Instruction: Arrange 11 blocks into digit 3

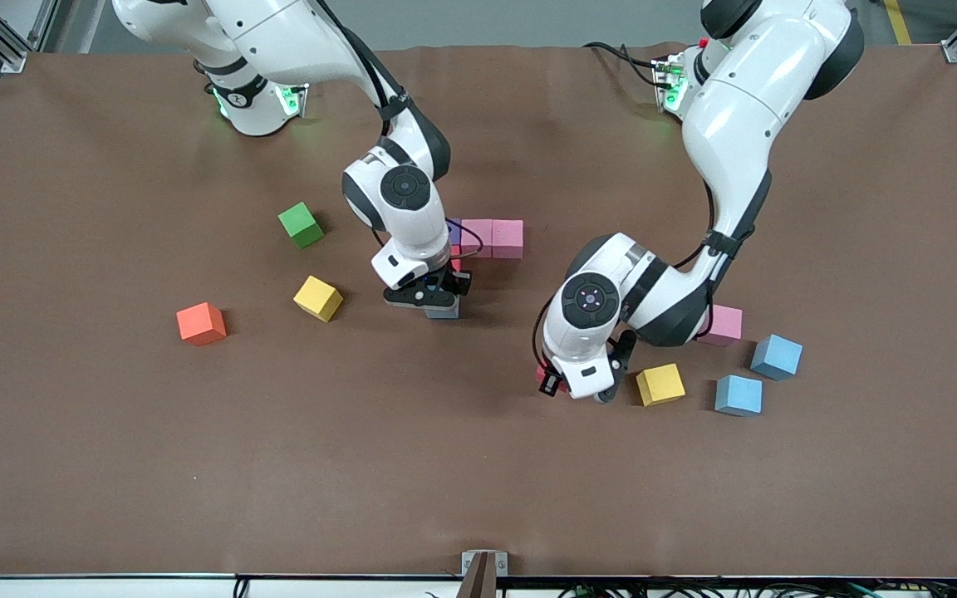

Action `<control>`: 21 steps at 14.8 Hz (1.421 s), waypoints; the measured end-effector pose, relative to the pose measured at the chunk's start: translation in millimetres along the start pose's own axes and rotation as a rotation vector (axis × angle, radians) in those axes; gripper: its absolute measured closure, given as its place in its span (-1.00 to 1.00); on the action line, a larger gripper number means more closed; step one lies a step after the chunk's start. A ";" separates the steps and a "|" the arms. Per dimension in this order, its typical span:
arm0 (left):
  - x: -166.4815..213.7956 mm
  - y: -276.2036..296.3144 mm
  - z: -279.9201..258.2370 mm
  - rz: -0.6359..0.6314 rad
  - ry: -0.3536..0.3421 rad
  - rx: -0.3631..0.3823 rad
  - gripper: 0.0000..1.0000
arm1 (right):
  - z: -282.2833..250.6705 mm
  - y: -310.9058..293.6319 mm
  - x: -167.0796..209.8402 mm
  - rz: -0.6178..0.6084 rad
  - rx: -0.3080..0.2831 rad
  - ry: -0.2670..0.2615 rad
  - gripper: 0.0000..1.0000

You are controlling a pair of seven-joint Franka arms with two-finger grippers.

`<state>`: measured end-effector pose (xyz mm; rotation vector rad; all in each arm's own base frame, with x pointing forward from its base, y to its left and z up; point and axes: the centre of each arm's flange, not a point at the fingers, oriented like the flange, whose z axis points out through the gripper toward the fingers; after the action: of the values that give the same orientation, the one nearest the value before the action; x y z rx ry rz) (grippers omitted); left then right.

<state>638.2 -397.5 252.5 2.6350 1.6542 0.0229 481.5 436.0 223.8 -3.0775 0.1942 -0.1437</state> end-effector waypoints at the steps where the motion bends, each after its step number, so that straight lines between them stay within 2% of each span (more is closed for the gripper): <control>1: 0.0 0.0 0.0 0.000 0.000 0.000 -0.22 | 1.4 -0.4 -2.7 -0.001 -0.001 -0.002 -0.11; 21: 0.0 0.0 0.0 0.000 0.000 0.000 -0.22 | 3.2 -4.4 -10.9 -0.009 -0.008 -0.008 -0.11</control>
<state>638.2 -397.5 252.5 2.6350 1.6542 0.0230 471.6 441.9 219.8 -3.0868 0.1805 -0.1306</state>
